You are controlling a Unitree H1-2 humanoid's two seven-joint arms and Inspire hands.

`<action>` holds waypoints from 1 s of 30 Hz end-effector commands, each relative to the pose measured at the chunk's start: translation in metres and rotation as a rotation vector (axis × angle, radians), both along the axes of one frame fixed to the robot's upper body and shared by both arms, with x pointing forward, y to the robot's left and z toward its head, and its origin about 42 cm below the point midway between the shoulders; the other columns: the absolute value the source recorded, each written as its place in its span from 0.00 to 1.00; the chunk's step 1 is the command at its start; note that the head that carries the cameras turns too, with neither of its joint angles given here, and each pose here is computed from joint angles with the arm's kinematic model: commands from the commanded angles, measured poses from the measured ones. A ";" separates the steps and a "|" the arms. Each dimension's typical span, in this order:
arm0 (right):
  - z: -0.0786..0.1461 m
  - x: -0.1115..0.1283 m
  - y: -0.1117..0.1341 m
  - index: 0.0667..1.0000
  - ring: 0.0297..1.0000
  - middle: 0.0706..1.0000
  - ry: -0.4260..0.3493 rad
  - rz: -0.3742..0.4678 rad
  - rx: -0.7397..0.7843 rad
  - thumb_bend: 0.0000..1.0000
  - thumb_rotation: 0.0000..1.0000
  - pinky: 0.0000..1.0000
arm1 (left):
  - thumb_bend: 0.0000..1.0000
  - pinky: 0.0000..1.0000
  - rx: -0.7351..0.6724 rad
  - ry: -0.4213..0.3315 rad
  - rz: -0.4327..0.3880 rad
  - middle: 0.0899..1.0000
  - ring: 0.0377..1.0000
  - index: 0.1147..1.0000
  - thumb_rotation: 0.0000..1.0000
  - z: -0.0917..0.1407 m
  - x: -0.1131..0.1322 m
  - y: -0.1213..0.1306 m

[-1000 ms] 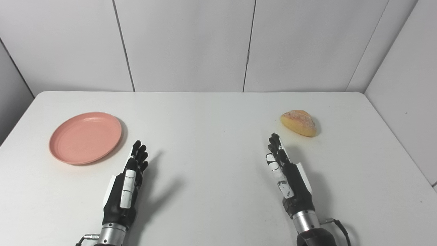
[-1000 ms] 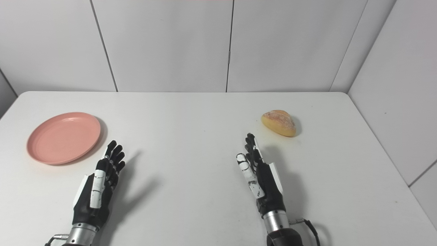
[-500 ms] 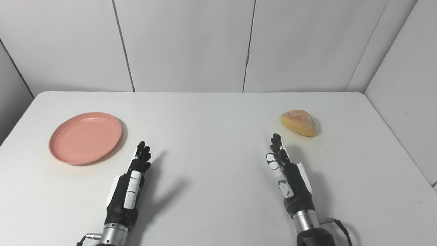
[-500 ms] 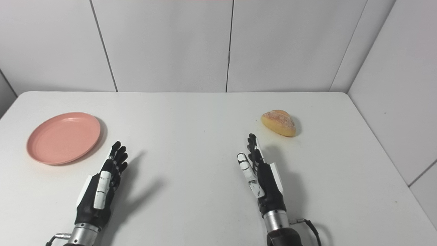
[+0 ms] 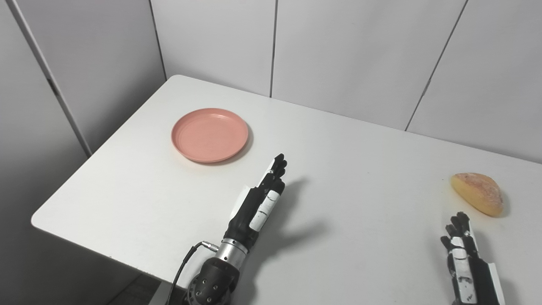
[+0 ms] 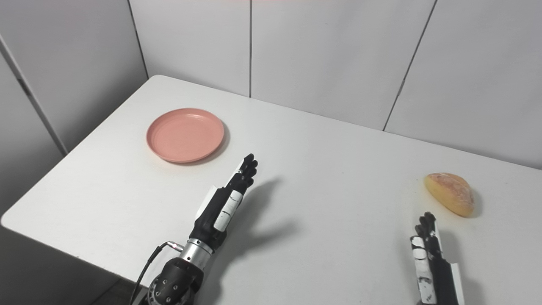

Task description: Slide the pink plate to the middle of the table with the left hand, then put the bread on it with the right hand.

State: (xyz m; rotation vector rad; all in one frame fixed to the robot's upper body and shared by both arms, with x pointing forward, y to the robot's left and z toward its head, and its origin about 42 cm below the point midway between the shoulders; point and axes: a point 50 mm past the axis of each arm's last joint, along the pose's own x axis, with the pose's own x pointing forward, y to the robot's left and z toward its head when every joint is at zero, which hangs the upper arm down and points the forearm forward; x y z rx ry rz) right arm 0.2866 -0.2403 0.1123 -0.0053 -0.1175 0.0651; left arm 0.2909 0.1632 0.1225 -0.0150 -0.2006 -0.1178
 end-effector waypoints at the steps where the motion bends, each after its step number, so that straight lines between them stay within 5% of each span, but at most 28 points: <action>1: 0.015 0.002 -0.006 1.00 1.00 1.00 -0.079 0.010 -0.004 0.56 0.93 1.00 | 0.69 1.00 -0.007 0.015 -0.007 1.00 1.00 1.00 1.00 -0.004 0.001 -0.010; 14: 0.020 0.005 -0.003 1.00 1.00 1.00 -0.098 0.038 0.005 0.53 0.96 1.00 | 0.67 1.00 -0.042 -0.020 -0.025 1.00 1.00 1.00 1.00 0.026 0.013 0.000; 18: 0.018 0.006 -0.004 1.00 1.00 1.00 -0.092 0.039 -0.002 0.60 0.94 1.00 | 0.70 1.00 -0.056 -0.068 0.043 1.00 1.00 1.00 1.00 0.045 0.023 0.021; 30: 0.018 0.006 -0.003 1.00 1.00 1.00 -0.098 0.044 -0.003 0.59 0.93 1.00 | 0.71 0.94 -0.029 -0.138 0.142 0.98 0.96 0.98 1.00 0.083 0.047 0.069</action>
